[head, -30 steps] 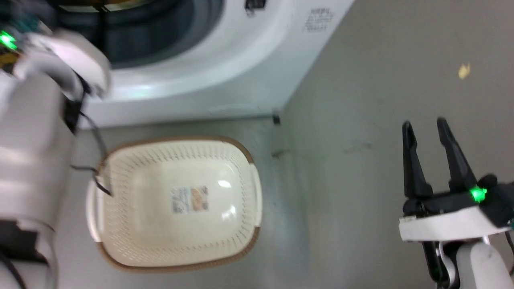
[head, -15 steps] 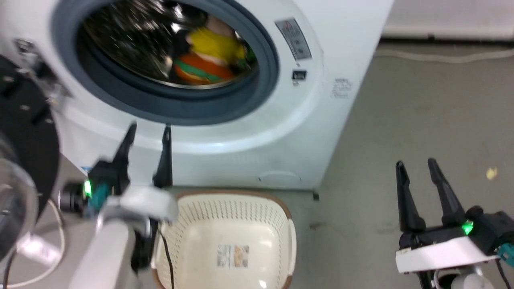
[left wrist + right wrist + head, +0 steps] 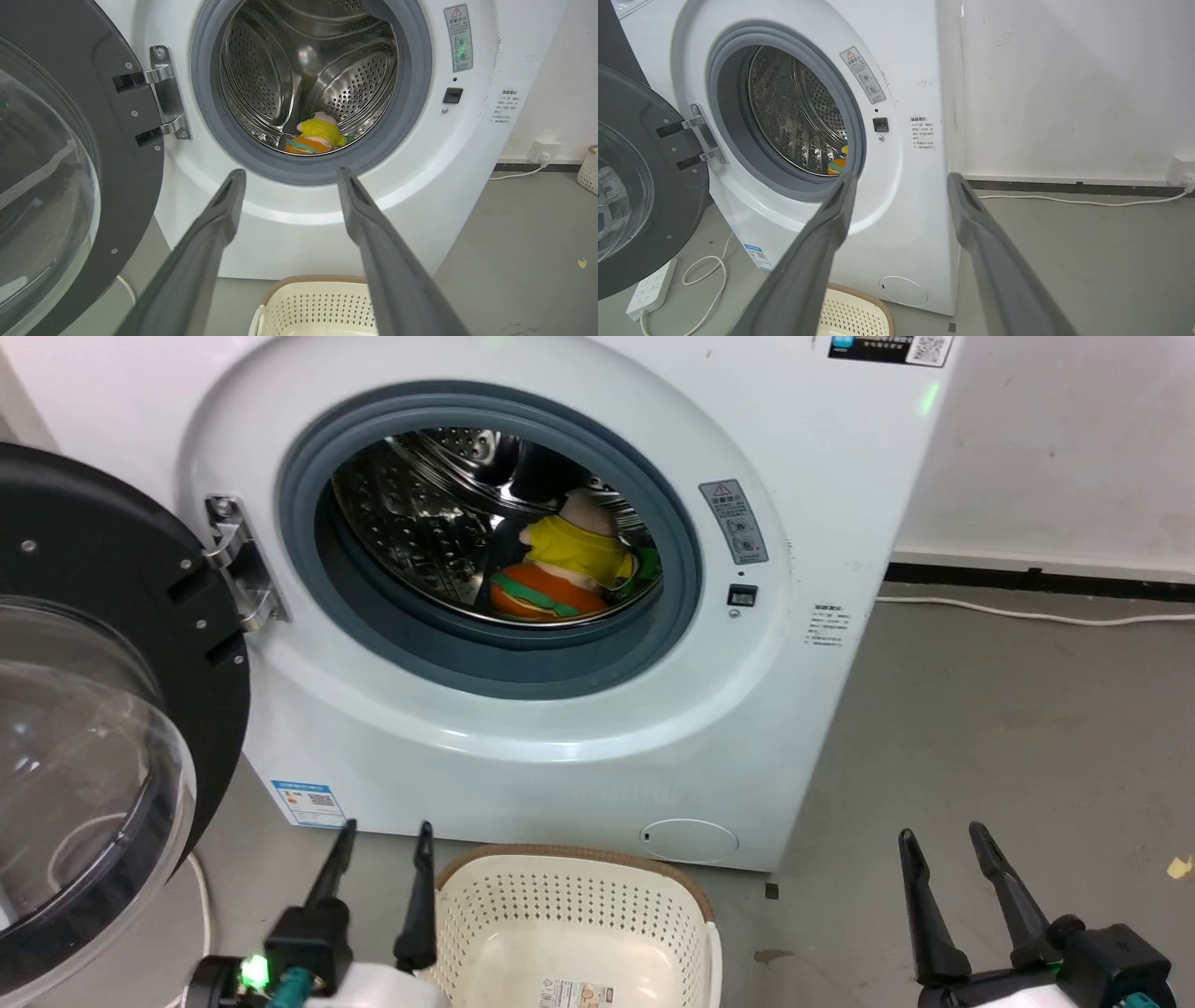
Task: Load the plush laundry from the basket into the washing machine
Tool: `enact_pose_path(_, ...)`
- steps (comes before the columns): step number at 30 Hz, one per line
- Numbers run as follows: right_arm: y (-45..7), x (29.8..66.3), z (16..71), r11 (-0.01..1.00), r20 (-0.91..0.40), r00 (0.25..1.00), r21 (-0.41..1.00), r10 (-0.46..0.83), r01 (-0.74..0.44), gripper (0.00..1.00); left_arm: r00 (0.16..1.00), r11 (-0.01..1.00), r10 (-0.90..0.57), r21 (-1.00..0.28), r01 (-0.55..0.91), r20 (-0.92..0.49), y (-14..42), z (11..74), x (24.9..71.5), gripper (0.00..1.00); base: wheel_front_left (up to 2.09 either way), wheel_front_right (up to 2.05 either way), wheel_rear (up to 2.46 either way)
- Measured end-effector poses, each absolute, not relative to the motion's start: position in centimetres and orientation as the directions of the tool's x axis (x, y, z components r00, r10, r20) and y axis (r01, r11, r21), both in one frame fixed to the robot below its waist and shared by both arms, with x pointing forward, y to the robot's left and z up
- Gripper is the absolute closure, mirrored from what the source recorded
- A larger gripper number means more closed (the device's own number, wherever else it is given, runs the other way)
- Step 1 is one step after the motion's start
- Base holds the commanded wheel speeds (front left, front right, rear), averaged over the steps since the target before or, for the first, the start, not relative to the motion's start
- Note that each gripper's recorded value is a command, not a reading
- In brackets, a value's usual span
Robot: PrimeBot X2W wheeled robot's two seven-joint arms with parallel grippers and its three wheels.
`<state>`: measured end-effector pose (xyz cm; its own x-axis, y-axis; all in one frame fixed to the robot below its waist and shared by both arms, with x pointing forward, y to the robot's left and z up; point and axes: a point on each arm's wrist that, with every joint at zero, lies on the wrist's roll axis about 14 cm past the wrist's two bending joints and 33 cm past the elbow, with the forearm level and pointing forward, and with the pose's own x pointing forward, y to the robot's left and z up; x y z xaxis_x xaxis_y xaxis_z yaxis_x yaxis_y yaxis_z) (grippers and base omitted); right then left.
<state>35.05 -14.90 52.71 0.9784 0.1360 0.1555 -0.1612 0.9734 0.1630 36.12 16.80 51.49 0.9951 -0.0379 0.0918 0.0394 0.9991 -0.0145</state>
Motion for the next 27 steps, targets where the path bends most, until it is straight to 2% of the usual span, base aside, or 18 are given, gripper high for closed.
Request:
enact_pose_path(6, -14.24, 35.17, 52.72, 0.970, 0.156, 0.975, 0.161, 0.156, -0.181, 0.00, 0.994, 0.997, -0.070, 0.030, 0.068, 0.084, 16.22, 51.10, 35.44, 0.00, 0.00, 0.00, 0.00)
enact_pose_path(7, -14.16, 35.17, 52.70, 0.970, 0.155, 0.975, 0.162, 0.159, -0.183, 1.00, 0.994, 0.997, -0.075, 0.034, 0.073, 0.082, 16.15, 51.06, 35.43, 1.00, 0.00, 0.00, 0.00)
enact_pose_path(27, -14.33, 35.25, 52.36, 0.974, 0.126, 0.979, 0.144, 0.159, -0.177, 1.00, 0.995, 0.997, -0.068, 0.027, 0.066, 0.069, 16.25, 51.16, 35.72, 1.00, 0.00, 0.00, 0.00)
